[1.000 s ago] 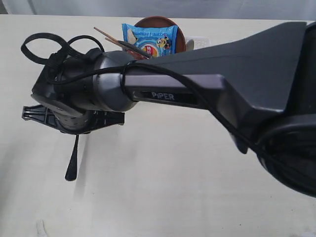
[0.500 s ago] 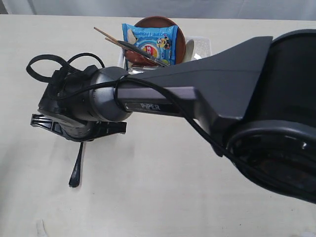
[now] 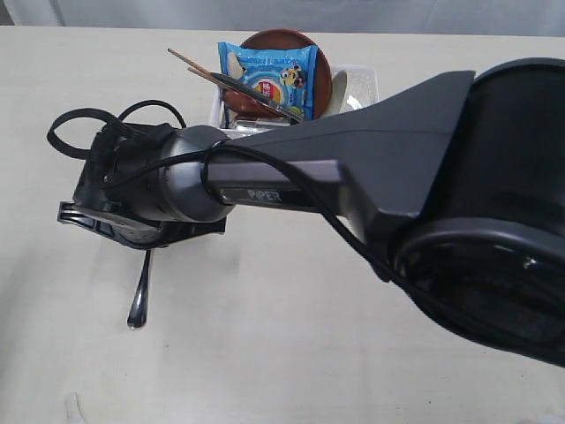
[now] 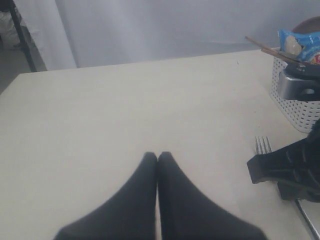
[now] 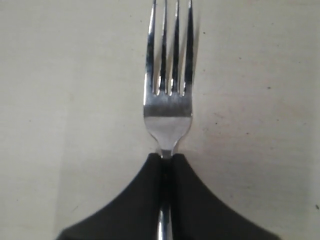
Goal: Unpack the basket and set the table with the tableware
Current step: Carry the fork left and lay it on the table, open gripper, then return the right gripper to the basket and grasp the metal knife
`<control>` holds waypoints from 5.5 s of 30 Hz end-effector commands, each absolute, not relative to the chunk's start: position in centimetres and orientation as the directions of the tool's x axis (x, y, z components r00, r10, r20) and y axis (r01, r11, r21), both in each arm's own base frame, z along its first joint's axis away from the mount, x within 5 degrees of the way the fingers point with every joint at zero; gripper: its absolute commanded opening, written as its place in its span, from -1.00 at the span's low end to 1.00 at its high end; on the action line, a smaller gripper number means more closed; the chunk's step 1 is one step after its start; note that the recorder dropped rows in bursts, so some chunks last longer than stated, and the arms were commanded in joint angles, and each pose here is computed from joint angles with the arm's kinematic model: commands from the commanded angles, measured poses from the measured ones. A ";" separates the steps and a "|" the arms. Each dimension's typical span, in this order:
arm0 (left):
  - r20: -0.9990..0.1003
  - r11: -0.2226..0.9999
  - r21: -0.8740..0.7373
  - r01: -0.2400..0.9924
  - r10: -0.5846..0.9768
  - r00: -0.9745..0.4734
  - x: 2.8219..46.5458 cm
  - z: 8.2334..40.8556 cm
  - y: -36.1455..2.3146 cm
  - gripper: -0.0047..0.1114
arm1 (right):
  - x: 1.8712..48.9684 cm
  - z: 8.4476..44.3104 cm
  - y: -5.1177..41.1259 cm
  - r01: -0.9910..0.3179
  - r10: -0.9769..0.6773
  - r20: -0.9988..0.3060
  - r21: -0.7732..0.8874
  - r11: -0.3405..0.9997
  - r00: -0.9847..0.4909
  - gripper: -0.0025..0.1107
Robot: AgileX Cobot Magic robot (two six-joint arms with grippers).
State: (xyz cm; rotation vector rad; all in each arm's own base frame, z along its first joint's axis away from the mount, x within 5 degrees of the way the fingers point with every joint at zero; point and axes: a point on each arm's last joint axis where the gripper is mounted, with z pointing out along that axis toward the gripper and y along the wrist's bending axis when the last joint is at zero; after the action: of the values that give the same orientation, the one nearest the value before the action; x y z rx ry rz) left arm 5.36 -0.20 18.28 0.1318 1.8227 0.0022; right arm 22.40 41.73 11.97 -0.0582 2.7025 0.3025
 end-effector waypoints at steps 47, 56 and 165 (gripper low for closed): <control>-0.965 0.993 0.067 0.094 0.088 -0.247 5.4 18.2 -0.2 -0.92 | 28.7 30.8 29.0 -0.621 -0.670 -0.503 -0.293 0.727 -0.547 -0.23; -0.965 0.993 0.067 0.094 0.088 -0.247 5.4 18.2 -0.2 -0.92 | 34.6 28.2 25.0 -0.762 -0.749 -0.486 -0.228 0.606 -0.450 -0.23; -0.965 0.993 0.068 0.094 0.090 -0.247 5.4 18.2 -0.2 -0.92 | 39.6 16.8 24.7 -0.904 -0.767 -0.517 0.031 0.427 -0.380 -0.30</control>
State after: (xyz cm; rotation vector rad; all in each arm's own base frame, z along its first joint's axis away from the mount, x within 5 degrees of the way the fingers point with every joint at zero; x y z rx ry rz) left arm 5.36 -0.20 18.28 0.1318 1.8227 0.0022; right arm 39.43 24.55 17.13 -1.4088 2.2712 0.4358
